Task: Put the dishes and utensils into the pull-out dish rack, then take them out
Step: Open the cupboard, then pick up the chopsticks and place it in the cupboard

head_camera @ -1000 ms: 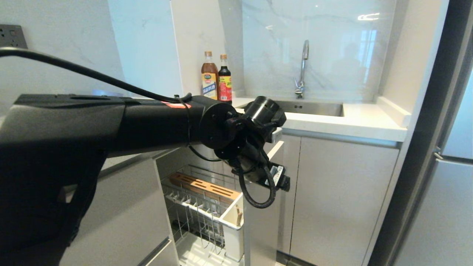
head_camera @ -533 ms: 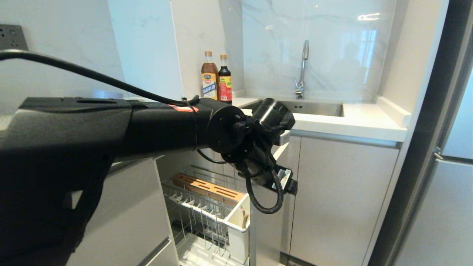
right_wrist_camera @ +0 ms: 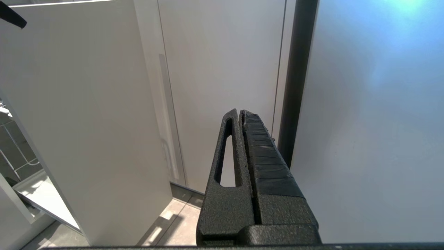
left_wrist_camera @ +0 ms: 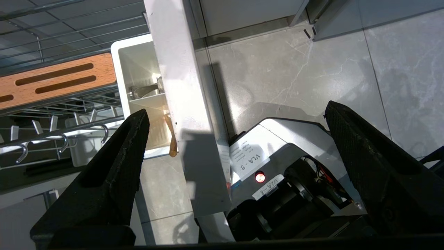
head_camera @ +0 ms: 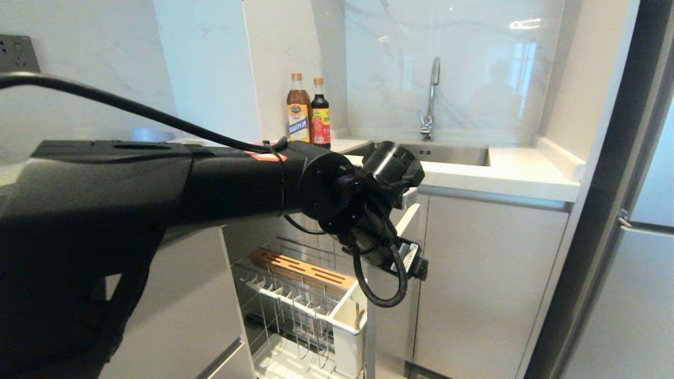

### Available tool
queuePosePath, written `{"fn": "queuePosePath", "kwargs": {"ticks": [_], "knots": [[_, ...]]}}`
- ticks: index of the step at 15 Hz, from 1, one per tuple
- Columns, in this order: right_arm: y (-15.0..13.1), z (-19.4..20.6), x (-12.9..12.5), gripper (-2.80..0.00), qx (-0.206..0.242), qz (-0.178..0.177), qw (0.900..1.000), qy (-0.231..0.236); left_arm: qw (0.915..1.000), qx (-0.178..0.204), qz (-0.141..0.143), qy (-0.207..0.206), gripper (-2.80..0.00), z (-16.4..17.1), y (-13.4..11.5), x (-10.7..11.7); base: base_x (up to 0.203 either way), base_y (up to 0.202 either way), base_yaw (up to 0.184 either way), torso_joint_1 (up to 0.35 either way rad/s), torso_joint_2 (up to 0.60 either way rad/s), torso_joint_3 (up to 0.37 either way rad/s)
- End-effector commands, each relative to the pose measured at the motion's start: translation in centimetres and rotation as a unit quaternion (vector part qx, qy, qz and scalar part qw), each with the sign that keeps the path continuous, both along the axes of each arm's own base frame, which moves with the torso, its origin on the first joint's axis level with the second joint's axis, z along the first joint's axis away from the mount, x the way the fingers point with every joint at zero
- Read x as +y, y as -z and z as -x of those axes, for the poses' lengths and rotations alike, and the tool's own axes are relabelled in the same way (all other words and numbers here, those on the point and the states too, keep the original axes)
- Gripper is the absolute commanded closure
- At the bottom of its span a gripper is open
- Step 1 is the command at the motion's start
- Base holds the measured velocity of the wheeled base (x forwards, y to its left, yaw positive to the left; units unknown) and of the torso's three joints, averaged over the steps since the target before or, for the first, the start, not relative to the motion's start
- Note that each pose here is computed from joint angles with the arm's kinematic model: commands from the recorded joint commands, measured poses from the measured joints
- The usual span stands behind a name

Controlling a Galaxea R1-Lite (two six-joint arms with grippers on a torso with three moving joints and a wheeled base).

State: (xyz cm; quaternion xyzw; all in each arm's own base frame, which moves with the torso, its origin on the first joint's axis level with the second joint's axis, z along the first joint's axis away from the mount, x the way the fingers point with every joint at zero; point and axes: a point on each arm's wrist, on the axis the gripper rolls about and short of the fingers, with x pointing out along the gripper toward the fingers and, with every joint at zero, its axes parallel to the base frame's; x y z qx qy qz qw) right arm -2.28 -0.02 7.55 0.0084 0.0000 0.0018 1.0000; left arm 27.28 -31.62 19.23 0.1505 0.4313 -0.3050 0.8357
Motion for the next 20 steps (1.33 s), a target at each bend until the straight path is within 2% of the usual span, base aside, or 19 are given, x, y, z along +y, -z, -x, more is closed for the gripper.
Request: {"fn": "queuePosePath", "kwargs": {"ticks": [1, 4, 6, 7, 10, 15, 17, 20], "knots": [[0.0, 0.0, 0.0, 0.0, 0.001, 0.0, 1.0, 0.0, 1.0, -0.001, 0.002, -0.004, -2.8, 0.1, -0.3, 0.2, 0.0, 0.0, 0.0, 0.0, 0.0, 0.0], [0.0, 0.0, 0.0, 0.0, 0.001, 0.0, 1.0, 0.0, 0.9995, -0.012, 0.025, -0.017, -2.8, 0.7, -2.3, 1.0, 0.0, 0.0, 0.0, 0.0, 0.0, 0.0], [0.0, 0.0, 0.0, 0.0, 0.001, 0.0, 1.0, 0.0, 0.9982, -0.032, 0.047, -0.017, -2.8, 1.7, -4.8, 2.1, 0.0, 0.0, 0.0, 0.0, 0.0, 0.0], [0.0, 0.0, 0.0, 0.0, 0.001, 0.0, 1.0, 0.0, 0.997, -0.044, 0.061, -0.017, 0.0, 2.3, -6.2, 2.8, 0.0, 0.0, 0.0, 0.0, 0.0, 0.0], [0.0, 0.0, 0.0, 0.0, 0.001, 0.0, 1.0, 0.0, 0.9902, -0.094, 0.1, -0.027, 0.0, 4.6, -10.7, 5.4, 0.0, 0.0, 0.0, 0.0, 0.0, 0.0], [0.0, 0.0, 0.0, 0.0, 0.001, 0.0, 1.0, 0.0, 0.975, -0.155, 0.153, -0.046, 0.0, 8.8, -16.2, 10.4, 0.0, 0.0, 0.0, 0.0, 0.0, 0.0], [0.0, 0.0, 0.0, 0.0, 0.001, 0.0, 1.0, 0.0, 0.9639, -0.191, 0.172, -0.07, 0.0, 10.6, -18.3, 12.8, 0.0, 0.0, 0.0, 0.0, 0.0, 0.0], [0.0, 0.0, 0.0, 0.0, 0.001, 0.0, 1.0, 0.0, 0.9425, -0.243, 0.196, -0.118, 0.0, 12.8, -20.9, 16.7, 0.0, 0.0, 0.0, 0.0, 0.0, 0.0]]}}
